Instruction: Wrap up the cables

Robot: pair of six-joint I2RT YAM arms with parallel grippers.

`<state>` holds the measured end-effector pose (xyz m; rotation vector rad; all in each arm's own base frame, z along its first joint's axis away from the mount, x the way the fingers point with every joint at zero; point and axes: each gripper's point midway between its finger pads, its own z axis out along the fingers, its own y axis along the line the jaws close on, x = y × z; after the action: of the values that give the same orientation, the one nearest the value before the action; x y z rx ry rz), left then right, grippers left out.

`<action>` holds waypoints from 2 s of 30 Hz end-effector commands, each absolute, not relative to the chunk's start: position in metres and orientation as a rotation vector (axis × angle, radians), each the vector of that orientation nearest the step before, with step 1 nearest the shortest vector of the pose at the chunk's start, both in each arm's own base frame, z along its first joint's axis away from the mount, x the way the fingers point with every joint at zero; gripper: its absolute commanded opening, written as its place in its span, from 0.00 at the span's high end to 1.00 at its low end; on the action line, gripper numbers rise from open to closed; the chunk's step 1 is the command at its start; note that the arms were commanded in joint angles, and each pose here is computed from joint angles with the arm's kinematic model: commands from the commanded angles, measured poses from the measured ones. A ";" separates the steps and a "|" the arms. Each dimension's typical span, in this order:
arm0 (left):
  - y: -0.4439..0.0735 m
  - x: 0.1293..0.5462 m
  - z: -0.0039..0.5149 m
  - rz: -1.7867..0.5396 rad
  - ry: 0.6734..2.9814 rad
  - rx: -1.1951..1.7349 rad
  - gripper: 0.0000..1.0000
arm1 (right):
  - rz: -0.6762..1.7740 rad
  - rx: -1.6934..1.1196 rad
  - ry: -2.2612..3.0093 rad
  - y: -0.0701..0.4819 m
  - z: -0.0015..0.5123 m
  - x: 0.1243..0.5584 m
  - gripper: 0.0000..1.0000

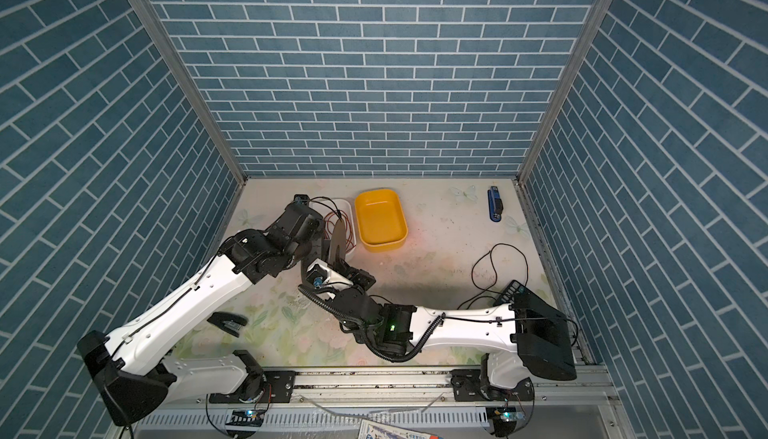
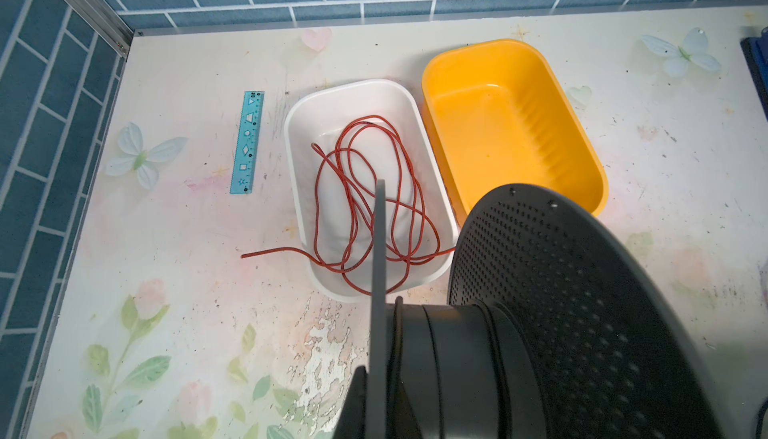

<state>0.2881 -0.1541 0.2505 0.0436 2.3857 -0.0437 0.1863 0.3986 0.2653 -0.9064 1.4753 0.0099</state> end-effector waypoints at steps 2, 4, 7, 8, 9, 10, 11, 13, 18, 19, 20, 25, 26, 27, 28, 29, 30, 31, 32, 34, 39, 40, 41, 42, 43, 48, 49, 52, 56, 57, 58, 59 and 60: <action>-0.151 0.279 0.255 -0.014 2.385 0.107 1.00 | 0.084 -0.901 1.480 0.396 0.288 0.197 0.83; -0.150 0.276 0.254 0.004 2.391 0.129 1.00 | 0.099 -0.908 1.494 0.392 0.290 0.202 0.83; -0.149 0.270 0.251 0.027 2.391 0.160 1.00 | 0.112 -0.913 1.519 0.386 0.293 0.208 0.83; -0.149 0.268 0.250 0.031 2.396 0.169 1.00 | 0.122 -0.909 1.531 0.383 0.293 0.211 0.83; -0.149 0.266 0.248 0.034 2.402 0.177 1.00 | 0.137 -0.908 1.546 0.380 0.292 0.214 0.83; -0.149 0.264 0.247 0.037 2.406 0.184 1.00 | 0.151 -0.902 1.558 0.378 0.292 0.216 0.83; -0.150 0.263 0.245 0.035 2.410 0.198 1.00 | 0.165 -0.899 1.568 0.376 0.291 0.218 0.83; -0.152 0.259 0.243 0.033 2.416 0.219 1.00 | 0.193 -0.896 1.587 0.372 0.291 0.221 0.83; -0.158 0.252 0.237 0.036 2.415 0.282 1.00 | 0.249 -0.899 1.627 0.366 0.289 0.228 0.83; -0.159 0.251 0.236 0.033 2.419 0.288 1.00 | 0.258 -0.898 1.638 0.364 0.289 0.231 0.83; -0.159 0.249 0.234 0.027 2.423 0.301 1.00 | 0.268 -0.897 1.653 0.362 0.287 0.233 0.83; -0.166 0.240 0.232 -0.031 2.432 0.378 1.00 | 0.318 -0.918 1.744 0.353 0.278 0.246 0.84; -0.167 0.238 0.233 -0.047 2.432 0.395 1.00 | 0.323 -0.923 1.762 0.351 0.275 0.249 0.85; -0.168 0.236 0.235 -0.066 2.431 0.414 1.00 | 0.335 -0.922 1.779 0.348 0.274 0.253 0.85; -0.170 0.233 0.236 -0.085 2.432 0.431 1.00 | 0.351 -0.923 1.792 0.345 0.273 0.255 0.85; -0.173 0.231 0.239 -0.113 2.432 0.454 1.00 | 0.374 -0.923 1.810 0.343 0.271 0.258 0.85; -0.175 0.228 0.242 -0.137 2.429 0.468 1.00 | 0.407 -0.925 1.830 0.341 0.269 0.260 0.85; -0.176 0.226 0.245 -0.153 2.426 0.479 1.00 | 0.435 -0.928 1.844 0.339 0.267 0.261 0.85; -0.177 0.223 0.248 -0.174 2.425 0.495 1.00 | 0.470 -0.931 1.863 0.338 0.265 0.263 0.85; -0.179 0.219 0.255 -0.205 2.425 0.521 1.00 | 0.529 -0.932 1.898 0.333 0.259 0.266 0.86; -0.194 0.208 0.283 -0.376 2.401 0.582 1.00 | 0.677 -0.882 1.952 0.321 0.245 0.277 0.84; -0.198 0.207 0.290 -0.411 2.391 0.590 1.00 | 0.699 -0.859 1.955 0.319 0.243 0.280 0.82; -0.201 0.206 0.297 -0.442 2.380 0.596 1.00 | 0.727 -0.849 1.961 0.317 0.238 0.281 0.81; -0.202 0.205 0.302 -0.460 2.370 0.600 1.00 | 0.754 -0.840 1.967 0.316 0.234 0.282 0.80; -0.204 0.205 0.309 -0.480 2.362 0.600 1.00 | 0.776 -0.827 1.978 0.314 0.229 0.283 0.80; -0.199 0.212 0.335 -0.578 2.334 0.534 1.00 | 0.839 -0.795 2.003 0.309 0.207 0.280 0.75; -0.197 0.214 0.340 -0.588 2.329 0.517 1.00 | 0.849 -0.789 1.996 0.308 0.205 0.279 0.72; -0.193 0.218 0.351 -0.611 2.318 0.480 1.00 | 0.868 -0.765 1.980 0.304 0.198 0.273 0.64; -0.196 0.220 0.362 -0.645 2.306 0.478 1.00 | 0.864 -0.738 1.968 0.297 0.191 0.270 0.57; -0.197 0.221 0.363 -0.647 2.305 0.478 1.00 | 0.866 -0.736 1.966 0.296 0.189 0.269 0.56; -0.197 0.222 0.364 -0.646 2.307 0.476 1.00 | 0.866 -0.732 1.967 0.295 0.187 0.268 0.56; -0.197 0.224 0.366 -0.640 2.306 0.471 1.00 | 0.865 -0.727 1.968 0.294 0.185 0.267 0.56; -0.196 0.225 0.367 -0.639 2.306 0.466 1.00 | 0.862 -0.723 1.970 0.292 0.183 0.266 0.55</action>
<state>0.2245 -0.1939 0.3512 0.4723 2.3408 -0.5961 0.2660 0.2933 0.1727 -0.7677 2.0219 0.8252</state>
